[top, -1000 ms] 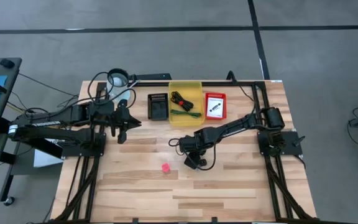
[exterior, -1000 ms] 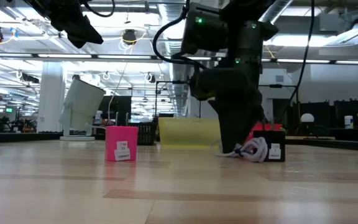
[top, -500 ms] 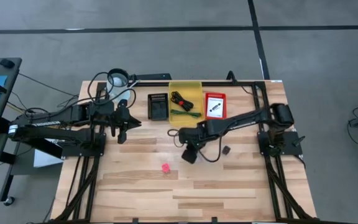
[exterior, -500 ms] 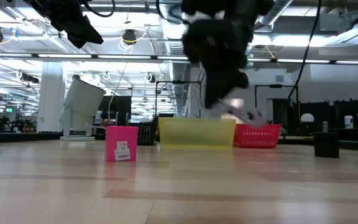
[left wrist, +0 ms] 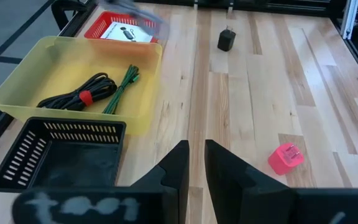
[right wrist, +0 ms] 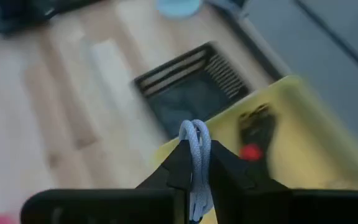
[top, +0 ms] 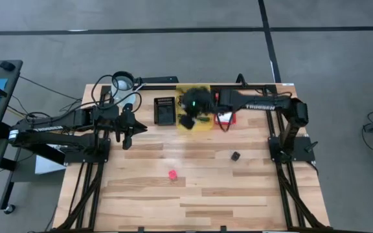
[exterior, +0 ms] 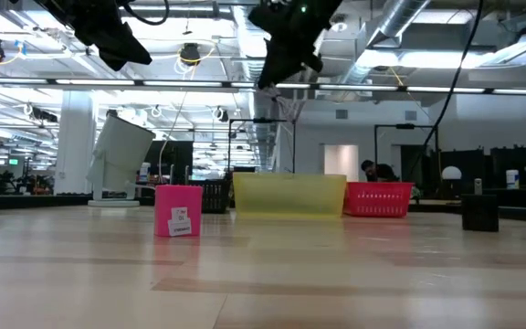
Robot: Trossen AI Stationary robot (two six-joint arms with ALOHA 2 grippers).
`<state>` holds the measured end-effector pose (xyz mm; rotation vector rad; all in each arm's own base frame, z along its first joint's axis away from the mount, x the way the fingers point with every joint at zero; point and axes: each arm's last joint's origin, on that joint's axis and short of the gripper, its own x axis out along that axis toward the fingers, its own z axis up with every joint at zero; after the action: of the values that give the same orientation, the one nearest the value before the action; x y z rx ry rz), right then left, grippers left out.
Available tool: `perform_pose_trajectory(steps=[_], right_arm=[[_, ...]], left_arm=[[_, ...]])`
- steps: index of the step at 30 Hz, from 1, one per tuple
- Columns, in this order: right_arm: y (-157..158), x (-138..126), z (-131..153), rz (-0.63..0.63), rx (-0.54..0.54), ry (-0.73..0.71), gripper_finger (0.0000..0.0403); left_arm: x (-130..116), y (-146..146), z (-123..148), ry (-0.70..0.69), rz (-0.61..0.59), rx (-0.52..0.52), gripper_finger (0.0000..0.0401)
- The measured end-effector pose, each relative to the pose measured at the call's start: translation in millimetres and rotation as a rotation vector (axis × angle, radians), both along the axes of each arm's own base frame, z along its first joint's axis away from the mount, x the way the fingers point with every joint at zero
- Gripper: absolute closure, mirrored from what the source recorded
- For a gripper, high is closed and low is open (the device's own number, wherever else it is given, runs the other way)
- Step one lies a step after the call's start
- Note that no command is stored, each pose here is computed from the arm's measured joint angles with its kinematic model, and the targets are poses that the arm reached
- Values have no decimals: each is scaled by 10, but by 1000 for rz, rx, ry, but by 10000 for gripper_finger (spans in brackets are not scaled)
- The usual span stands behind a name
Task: Pick and place items into bin
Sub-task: Put the light blue charger cable into the yellow bin, then put the black charger adapter into the black bin
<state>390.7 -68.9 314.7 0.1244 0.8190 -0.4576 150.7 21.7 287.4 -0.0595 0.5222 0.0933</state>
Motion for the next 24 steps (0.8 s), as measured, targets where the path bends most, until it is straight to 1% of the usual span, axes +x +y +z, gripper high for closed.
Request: perform_pose_trajectory(steps=[2, 6, 9, 12, 16, 18, 21, 24], right_arm=[[-182, -30, 12, -19, -9, -1, 369], [-522, -135, -37, -112, 6, 40, 335], [-705, -239, -92, -167, 23, 101, 303], [-807, -280, -93, -219, 40, 90, 268], [-794, -286, -106, -199, 35, 111, 222], [-737, -304, -131, -184, 45, 158, 202], [-603, -366, -186, -162, 56, 285, 180], [-425, -465, -236, -179, 32, 453, 166]], left_arm=[[0, 0, 0, 0, 0, 0, 360], [0, 1, 0, 0, 0, 0, 360], [0, 0, 0, 0, 0, 0, 360], [0, 1, 0, 0, 0, 0, 360], [0, 0, 0, 0, 0, 0, 360], [0, 0, 0, 0, 0, 0, 360], [0, 0, 0, 0, 0, 0, 360], [0, 0, 0, 0, 0, 0, 360]])
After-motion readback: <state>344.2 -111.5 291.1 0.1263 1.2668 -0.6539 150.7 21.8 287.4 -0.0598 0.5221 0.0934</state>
